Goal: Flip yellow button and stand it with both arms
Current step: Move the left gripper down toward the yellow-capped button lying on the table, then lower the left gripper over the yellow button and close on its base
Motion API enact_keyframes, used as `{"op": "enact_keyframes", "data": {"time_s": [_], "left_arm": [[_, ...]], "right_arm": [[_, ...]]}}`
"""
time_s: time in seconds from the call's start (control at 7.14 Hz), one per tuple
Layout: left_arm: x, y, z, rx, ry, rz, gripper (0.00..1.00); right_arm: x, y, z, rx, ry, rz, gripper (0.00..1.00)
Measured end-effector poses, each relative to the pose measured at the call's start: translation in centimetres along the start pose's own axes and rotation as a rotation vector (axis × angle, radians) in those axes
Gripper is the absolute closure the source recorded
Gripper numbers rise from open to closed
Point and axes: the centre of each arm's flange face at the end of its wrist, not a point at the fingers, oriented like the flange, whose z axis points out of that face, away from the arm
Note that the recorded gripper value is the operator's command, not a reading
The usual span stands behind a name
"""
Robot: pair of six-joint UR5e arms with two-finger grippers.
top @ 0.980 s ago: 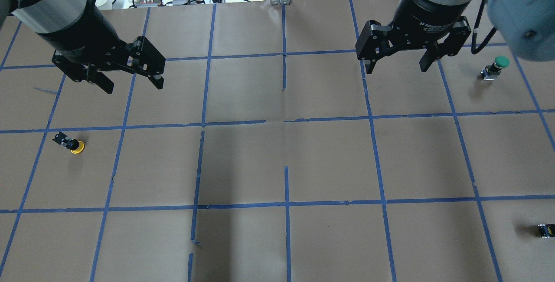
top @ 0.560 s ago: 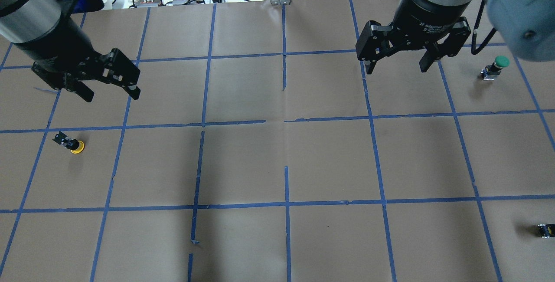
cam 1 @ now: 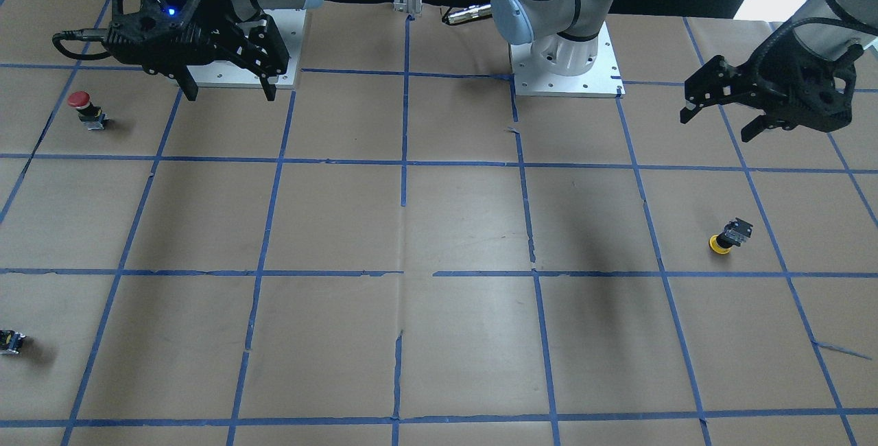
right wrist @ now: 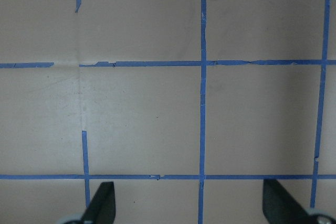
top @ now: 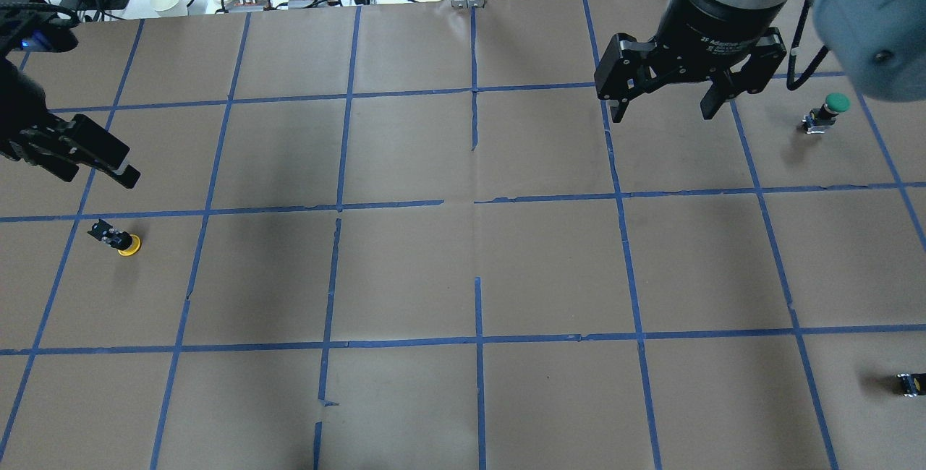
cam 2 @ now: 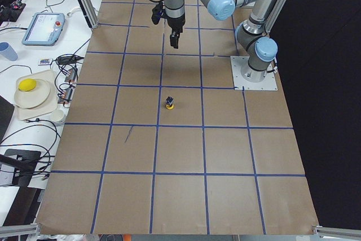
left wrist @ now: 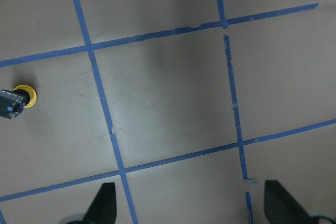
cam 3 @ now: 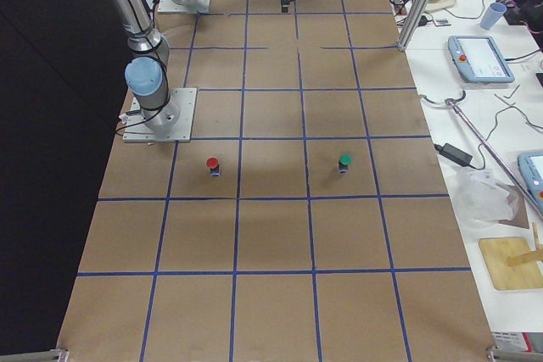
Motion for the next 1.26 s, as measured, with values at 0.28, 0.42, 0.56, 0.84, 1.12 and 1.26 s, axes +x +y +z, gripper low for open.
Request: {"op": "enact_keyframes", "data": {"time_s": [0.28,0.42,0.56,0.84,1.12,1.26], "left_arm": [[-4.7,1.5,2.5,0.011,-0.001,0.086,0.00],[-7.6,2.0,4.9,0.015,-0.023,0.124,0.00],[-10.5,1.8,7.3,0.029,-0.083,0.169,0.01],[-14.6,2.3,10.7,0.047,-0.133,0.234,0.01],[-17.0,3.5,14.1,0.065,-0.091,0.267,0.01],[-17.5,3.5,15.8,0.078,-0.102,0.291,0.01]], "right_arm": [[0.0,0.0,0.0,0.000,0.000,0.000,0.00],[0.0,0.0,0.0,0.001,0.000,0.000,0.00],[0.0,0.0,0.0,0.001,0.000,0.000,0.00],[-0.1,0.0,-0.1,0.002,0.000,-0.001,0.00],[0.0,0.0,-0.1,0.003,0.000,0.000,0.00],[0.0,0.0,-0.1,0.003,0.000,0.000,0.00]]}}
